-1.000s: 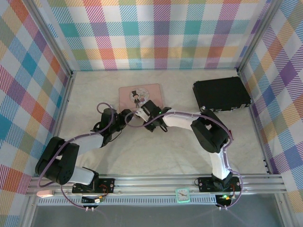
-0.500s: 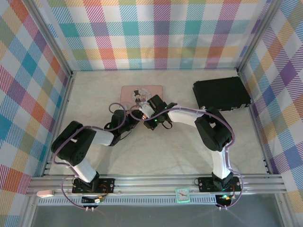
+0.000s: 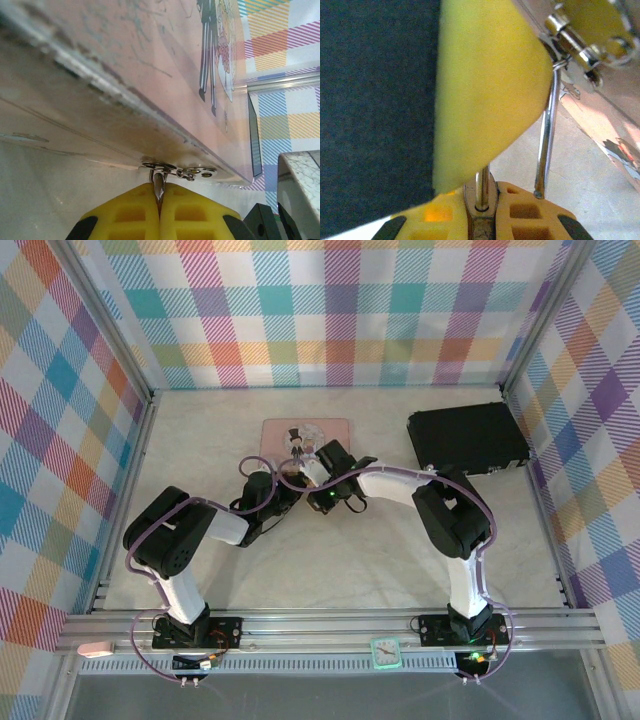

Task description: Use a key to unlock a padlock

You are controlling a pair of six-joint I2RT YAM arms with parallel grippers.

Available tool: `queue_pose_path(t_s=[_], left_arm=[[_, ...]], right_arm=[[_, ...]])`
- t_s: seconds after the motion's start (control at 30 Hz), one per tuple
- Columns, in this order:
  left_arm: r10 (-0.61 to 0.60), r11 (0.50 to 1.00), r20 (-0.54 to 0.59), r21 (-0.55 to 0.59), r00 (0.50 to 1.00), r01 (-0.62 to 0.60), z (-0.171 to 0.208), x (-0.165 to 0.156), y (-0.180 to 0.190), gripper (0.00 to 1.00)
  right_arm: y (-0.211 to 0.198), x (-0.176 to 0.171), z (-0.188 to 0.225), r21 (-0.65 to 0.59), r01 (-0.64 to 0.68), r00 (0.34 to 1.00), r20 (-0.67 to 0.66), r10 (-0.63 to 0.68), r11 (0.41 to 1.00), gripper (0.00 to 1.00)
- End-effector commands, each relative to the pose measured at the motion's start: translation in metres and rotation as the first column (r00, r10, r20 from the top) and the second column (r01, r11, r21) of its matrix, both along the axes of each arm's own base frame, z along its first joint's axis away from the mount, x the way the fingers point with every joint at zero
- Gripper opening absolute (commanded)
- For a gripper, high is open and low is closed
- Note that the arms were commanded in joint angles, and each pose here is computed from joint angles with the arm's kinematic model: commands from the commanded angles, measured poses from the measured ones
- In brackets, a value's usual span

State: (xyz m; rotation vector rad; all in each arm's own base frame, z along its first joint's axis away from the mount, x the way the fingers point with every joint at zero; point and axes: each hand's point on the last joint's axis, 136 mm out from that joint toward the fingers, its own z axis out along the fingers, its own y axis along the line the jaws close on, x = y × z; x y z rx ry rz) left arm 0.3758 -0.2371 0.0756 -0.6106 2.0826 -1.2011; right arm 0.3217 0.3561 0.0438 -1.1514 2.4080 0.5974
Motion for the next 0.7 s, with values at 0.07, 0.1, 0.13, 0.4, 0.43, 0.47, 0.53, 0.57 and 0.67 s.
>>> queue_pose_path(t_s=[0.07,0.1,0.13,0.4,0.43,0.47,0.53,0.57,0.67], left_arm=[[0.049,0.998,-0.013,0.038,0.999,-0.048,-0.012,0.003,0.007,0.0],[0.055,0.998,-0.013,0.041,0.998,-0.054,-0.012,0.002,0.009,0.0],[0.063,0.997,-0.011,0.043,0.998,-0.062,-0.012,0.002,0.011,0.0],[0.108,0.993,0.006,0.04,0.994,-0.108,-0.007,0.003,0.017,0.0],[0.109,0.993,0.01,0.041,0.994,-0.109,-0.006,0.003,0.016,0.0],[0.11,0.993,0.011,0.039,0.994,-0.111,-0.005,0.003,0.016,0.0],[0.116,0.992,0.015,0.038,0.993,-0.116,-0.006,0.003,0.015,0.0],[0.117,0.992,0.016,0.036,0.993,-0.118,-0.006,0.003,0.015,0.0],[0.12,0.992,0.029,0.025,0.992,-0.121,-0.004,0.005,0.013,0.0]], right_arm=[[0.019,-0.004,0.064,0.183,0.052,0.998,0.008,-0.055,0.982,0.4],[0.014,-0.003,0.068,0.186,0.085,0.996,0.004,-0.087,0.979,0.46],[0.008,-0.002,0.075,0.19,0.125,0.992,0.002,-0.127,0.974,0.51],[-0.07,0.034,0.118,0.231,0.576,0.816,-0.115,-0.566,0.784,0.74],[-0.078,0.043,0.118,0.236,0.617,0.785,-0.122,-0.607,0.751,0.75],[-0.084,0.052,0.118,0.241,0.648,0.759,-0.125,-0.639,0.722,0.77],[-0.089,0.072,0.116,0.267,0.685,0.723,-0.131,-0.678,0.678,0.78],[-0.089,0.081,0.115,0.278,0.694,0.713,-0.135,-0.688,0.664,0.79],[-0.077,0.107,0.104,0.29,0.698,0.709,-0.154,-0.688,0.655,0.8]])
